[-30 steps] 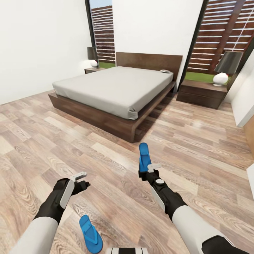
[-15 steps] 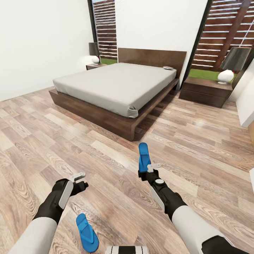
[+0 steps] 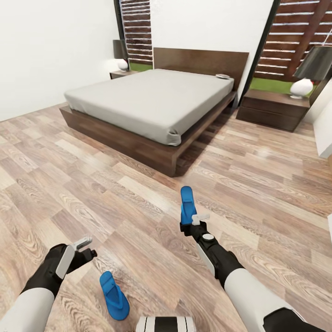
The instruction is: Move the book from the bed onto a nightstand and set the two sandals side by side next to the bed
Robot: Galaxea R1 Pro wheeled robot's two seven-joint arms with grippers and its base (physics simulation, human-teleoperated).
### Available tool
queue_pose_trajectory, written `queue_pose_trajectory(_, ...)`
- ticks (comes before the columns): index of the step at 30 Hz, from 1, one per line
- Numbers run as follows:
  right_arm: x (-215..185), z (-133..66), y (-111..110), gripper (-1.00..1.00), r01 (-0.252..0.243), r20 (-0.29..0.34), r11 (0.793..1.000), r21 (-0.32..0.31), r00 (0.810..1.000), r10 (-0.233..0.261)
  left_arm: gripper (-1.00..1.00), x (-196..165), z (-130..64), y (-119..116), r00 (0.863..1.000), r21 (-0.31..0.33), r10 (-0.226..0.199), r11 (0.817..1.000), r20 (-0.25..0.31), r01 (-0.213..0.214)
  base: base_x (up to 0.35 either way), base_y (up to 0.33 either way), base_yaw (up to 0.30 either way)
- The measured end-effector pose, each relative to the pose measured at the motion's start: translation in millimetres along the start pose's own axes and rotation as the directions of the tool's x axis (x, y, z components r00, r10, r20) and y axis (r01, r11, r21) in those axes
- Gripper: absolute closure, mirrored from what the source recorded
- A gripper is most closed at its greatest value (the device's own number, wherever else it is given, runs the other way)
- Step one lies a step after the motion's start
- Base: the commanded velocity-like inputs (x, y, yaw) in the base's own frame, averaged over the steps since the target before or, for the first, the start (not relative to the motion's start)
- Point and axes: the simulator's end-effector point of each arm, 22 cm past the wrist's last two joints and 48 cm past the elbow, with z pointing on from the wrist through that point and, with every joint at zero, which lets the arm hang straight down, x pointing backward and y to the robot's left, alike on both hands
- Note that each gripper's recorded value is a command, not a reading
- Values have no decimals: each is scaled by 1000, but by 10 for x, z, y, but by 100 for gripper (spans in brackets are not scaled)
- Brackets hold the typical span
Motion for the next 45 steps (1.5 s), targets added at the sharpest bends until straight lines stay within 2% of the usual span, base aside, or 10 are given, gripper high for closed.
queue_pose_trajectory(12,314,135,23,100,-5,-49,1000,-7,999,5,-100,292,255,-3,997,-6,14,1000,-74,-14,0,0,0)
queue_pose_trajectory(14,369,156,31,100,-5,-57,1000,-8,998,5,-100,348,291,-82,996,2,17,1000,-83,-16,0,0,0)
queue_pose_trajectory(15,395,166,41,100,-5,-61,1000,-10,998,4,-100,431,308,-333,995,33,20,999,-94,-17,0,0,0)
queue_pose_trajectory(22,579,236,47,100,-8,-89,1000,-11,996,7,-100,629,420,-666,991,65,32,998,-128,-23,0,0,0)
queue_pose_trajectory(27,692,284,44,100,-12,-105,1000,-11,994,11,-100,733,503,-689,988,29,44,999,-150,-40,0,0,0)
queue_pose_trajectory(30,577,317,63,100,-18,-76,1000,-16,997,16,-100,772,551,-647,986,9,45,999,-160,-44,0,0,0)
queue_pose_trajectory(32,203,318,108,100,-27,2,999,-28,1000,27,-100,799,581,-634,985,2,45,999,-167,-45,0,0,0)
queue_pose_trajectory(33,-108,271,157,100,-34,57,999,-41,998,36,-100,807,596,-624,984,-2,45,999,-170,-46,0,0,0)
queue_pose_trajectory(36,-422,81,263,100,-48,89,996,-69,995,54,-100,852,645,-604,983,-8,45,999,-180,-47,0,0,0)
queue_pose_trajectory(45,-307,37,398,100,-45,60,994,-98,997,51,-100,1054,782,-663,975,-6,45,999,-219,-47,0,0,0)
